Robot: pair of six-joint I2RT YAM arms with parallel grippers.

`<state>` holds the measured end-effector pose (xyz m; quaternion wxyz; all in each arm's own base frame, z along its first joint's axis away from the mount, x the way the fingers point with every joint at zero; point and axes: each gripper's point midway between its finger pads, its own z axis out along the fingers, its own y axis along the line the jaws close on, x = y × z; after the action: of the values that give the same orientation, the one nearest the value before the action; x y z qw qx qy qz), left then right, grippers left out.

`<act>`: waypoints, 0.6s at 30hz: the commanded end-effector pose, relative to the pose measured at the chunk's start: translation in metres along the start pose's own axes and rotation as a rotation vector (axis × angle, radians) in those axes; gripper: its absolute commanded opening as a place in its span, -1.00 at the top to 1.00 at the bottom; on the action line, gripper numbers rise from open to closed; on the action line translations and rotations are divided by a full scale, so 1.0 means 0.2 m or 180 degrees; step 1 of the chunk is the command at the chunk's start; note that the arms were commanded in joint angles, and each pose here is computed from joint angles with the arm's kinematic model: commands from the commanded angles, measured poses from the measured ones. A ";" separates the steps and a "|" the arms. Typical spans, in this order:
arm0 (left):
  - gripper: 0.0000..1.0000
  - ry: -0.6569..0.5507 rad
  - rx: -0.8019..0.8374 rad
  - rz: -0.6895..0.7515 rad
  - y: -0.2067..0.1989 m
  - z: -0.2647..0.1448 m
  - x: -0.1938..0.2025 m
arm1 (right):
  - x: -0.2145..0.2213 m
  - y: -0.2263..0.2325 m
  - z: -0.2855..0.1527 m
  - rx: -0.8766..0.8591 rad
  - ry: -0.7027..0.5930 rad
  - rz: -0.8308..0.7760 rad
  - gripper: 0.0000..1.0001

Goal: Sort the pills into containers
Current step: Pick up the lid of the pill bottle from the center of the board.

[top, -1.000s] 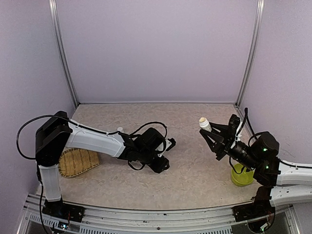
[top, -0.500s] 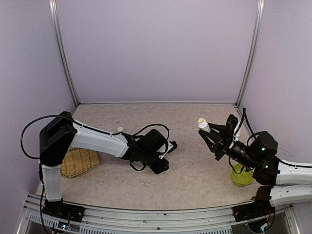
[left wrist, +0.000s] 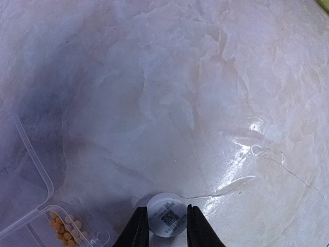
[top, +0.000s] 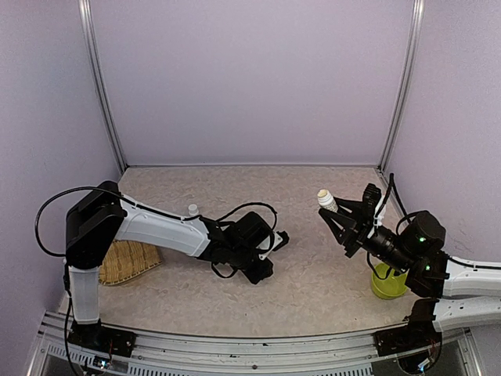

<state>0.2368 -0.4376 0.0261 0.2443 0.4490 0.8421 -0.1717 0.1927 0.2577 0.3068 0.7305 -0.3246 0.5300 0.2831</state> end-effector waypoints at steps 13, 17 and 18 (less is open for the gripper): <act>0.43 0.0050 -0.0152 0.0105 0.00 0.04 0.00 | -0.06 -0.04 0.02 0.0067 -0.0052 0.0027 0.88; 0.33 0.0061 -0.0158 0.0104 0.00 0.04 0.01 | -0.05 -0.04 0.02 0.0067 -0.0046 0.0031 0.89; 0.32 0.0055 -0.0162 0.0104 0.00 0.04 0.01 | -0.05 -0.04 0.02 0.0067 -0.0043 0.0034 0.88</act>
<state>0.2399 -0.4400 0.0249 0.2564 0.4522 0.8403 -0.1540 0.1944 0.2577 0.3032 0.7264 -0.3260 0.5360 0.2806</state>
